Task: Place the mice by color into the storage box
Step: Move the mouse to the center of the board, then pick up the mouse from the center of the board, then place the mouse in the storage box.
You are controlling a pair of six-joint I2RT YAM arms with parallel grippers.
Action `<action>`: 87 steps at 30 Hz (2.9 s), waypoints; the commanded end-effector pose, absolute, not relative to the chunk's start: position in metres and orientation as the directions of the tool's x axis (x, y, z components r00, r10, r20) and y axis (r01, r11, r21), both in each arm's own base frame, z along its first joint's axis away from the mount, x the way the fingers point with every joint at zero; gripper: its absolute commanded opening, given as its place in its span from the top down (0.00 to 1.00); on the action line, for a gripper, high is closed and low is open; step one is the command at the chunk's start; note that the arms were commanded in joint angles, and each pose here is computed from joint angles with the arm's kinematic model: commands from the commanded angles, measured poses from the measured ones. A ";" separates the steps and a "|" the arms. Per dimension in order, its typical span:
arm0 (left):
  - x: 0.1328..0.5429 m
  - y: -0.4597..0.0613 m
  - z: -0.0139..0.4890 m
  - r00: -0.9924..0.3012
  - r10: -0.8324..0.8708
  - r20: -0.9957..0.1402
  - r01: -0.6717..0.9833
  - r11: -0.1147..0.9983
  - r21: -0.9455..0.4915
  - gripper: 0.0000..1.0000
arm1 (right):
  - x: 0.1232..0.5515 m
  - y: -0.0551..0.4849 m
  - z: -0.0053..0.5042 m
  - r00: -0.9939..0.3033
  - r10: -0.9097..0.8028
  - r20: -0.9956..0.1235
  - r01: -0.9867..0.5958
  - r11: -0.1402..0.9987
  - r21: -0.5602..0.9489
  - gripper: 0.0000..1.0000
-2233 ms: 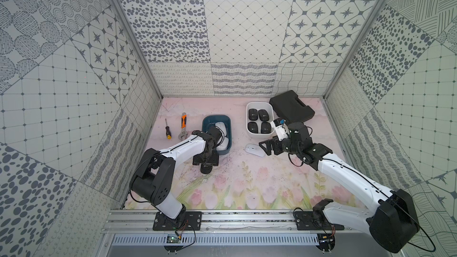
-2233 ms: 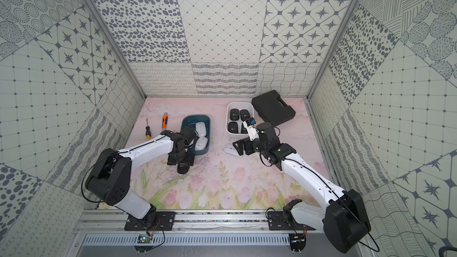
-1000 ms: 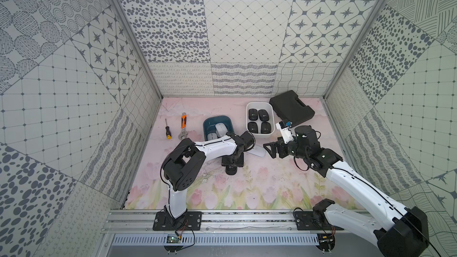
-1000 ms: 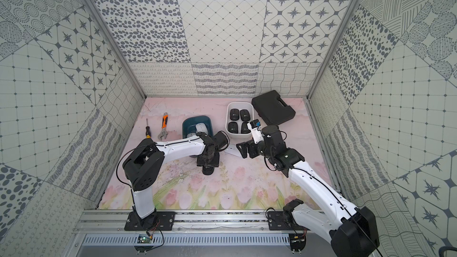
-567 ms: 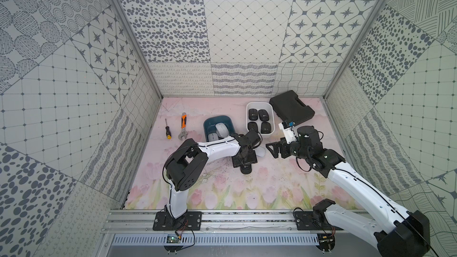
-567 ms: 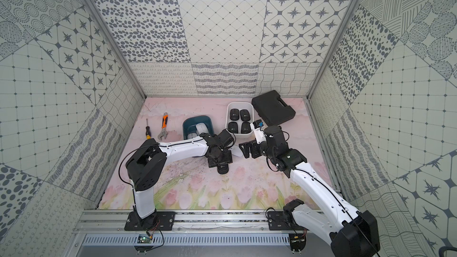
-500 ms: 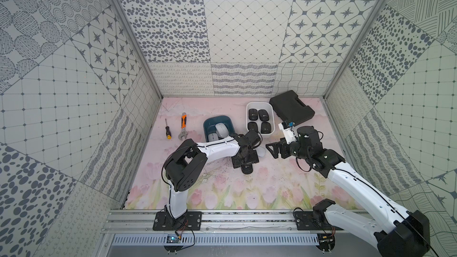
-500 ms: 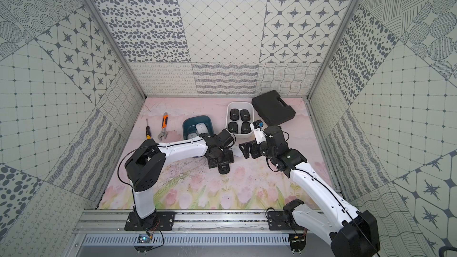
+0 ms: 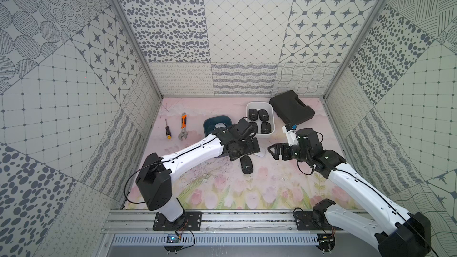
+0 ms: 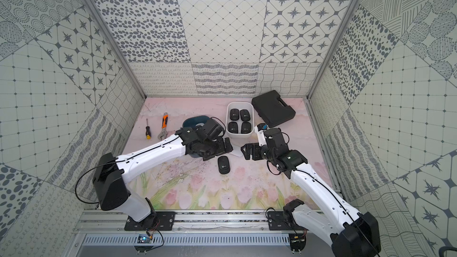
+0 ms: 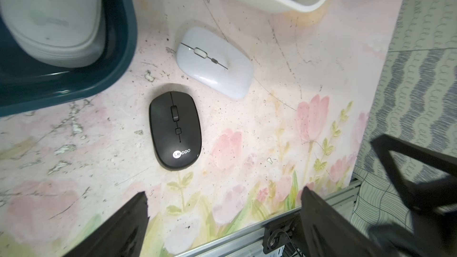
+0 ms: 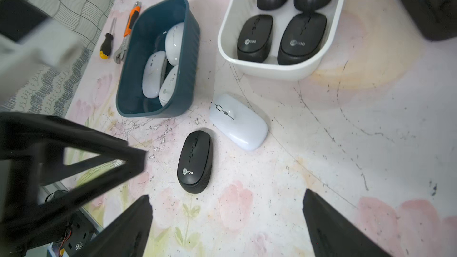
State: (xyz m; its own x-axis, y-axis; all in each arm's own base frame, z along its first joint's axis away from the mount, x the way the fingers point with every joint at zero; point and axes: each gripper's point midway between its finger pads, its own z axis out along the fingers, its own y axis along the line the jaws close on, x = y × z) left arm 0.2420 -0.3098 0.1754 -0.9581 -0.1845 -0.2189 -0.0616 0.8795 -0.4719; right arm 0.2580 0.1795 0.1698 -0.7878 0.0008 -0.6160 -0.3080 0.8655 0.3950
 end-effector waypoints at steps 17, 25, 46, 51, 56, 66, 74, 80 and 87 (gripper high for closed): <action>0.186 -0.095 0.296 -0.700 -0.251 -0.668 -0.062 0.954 -0.294 0.01 | 0.255 0.304 0.063 -0.893 -0.260 -0.367 -0.338 0.926 0.168 0.01; 0.182 -0.085 0.295 -0.692 -0.262 -0.673 -0.078 0.954 -0.291 0.01 | 0.260 0.306 0.039 -0.897 -0.296 -0.329 -0.338 0.938 0.075 0.06; 0.183 -0.078 0.293 -0.678 -0.262 -0.686 -0.089 0.957 -0.277 0.01 | 0.256 0.302 0.069 -0.901 -0.271 -0.340 -0.310 0.949 0.064 0.53; 0.186 -0.080 0.294 -0.680 -0.252 -0.689 -0.080 0.959 -0.272 0.01 | 0.270 0.306 0.142 -0.858 -0.252 -0.448 -0.331 0.938 0.106 0.53; 0.189 -0.084 0.297 -0.669 -0.259 -0.696 -0.072 0.956 -0.286 0.01 | 0.311 0.298 0.202 -0.816 -0.177 -0.550 -0.313 0.935 0.165 0.53; 0.197 -0.094 0.289 -0.692 -0.232 -0.684 -0.063 0.963 -0.263 0.01 | 0.438 0.260 0.180 -0.829 -0.081 -0.553 -0.205 0.964 0.167 0.52; 0.201 -0.101 0.275 -0.722 -0.224 -0.655 -0.070 0.965 -0.253 0.01 | 0.498 0.248 0.120 -0.874 -0.016 -0.486 -0.112 0.979 0.169 0.52; 0.201 -0.102 0.269 -0.729 -0.229 -0.645 -0.075 0.964 -0.257 0.01 | 0.497 0.250 0.088 -0.908 -0.005 -0.419 -0.091 0.979 0.184 0.52; 0.201 -0.104 0.265 -0.736 -0.232 -0.636 -0.076 0.962 -0.263 0.01 | 0.486 0.248 0.069 -0.923 0.018 -0.385 -0.062 0.979 0.194 0.51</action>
State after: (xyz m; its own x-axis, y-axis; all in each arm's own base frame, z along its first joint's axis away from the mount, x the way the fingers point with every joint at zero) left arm 0.1974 -0.0995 0.2629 -0.7429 -0.2218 -0.6316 -0.0846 0.9671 -0.2400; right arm 0.4912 0.2450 0.0729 -0.9185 -0.0028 -0.3955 -0.0772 0.9820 0.1723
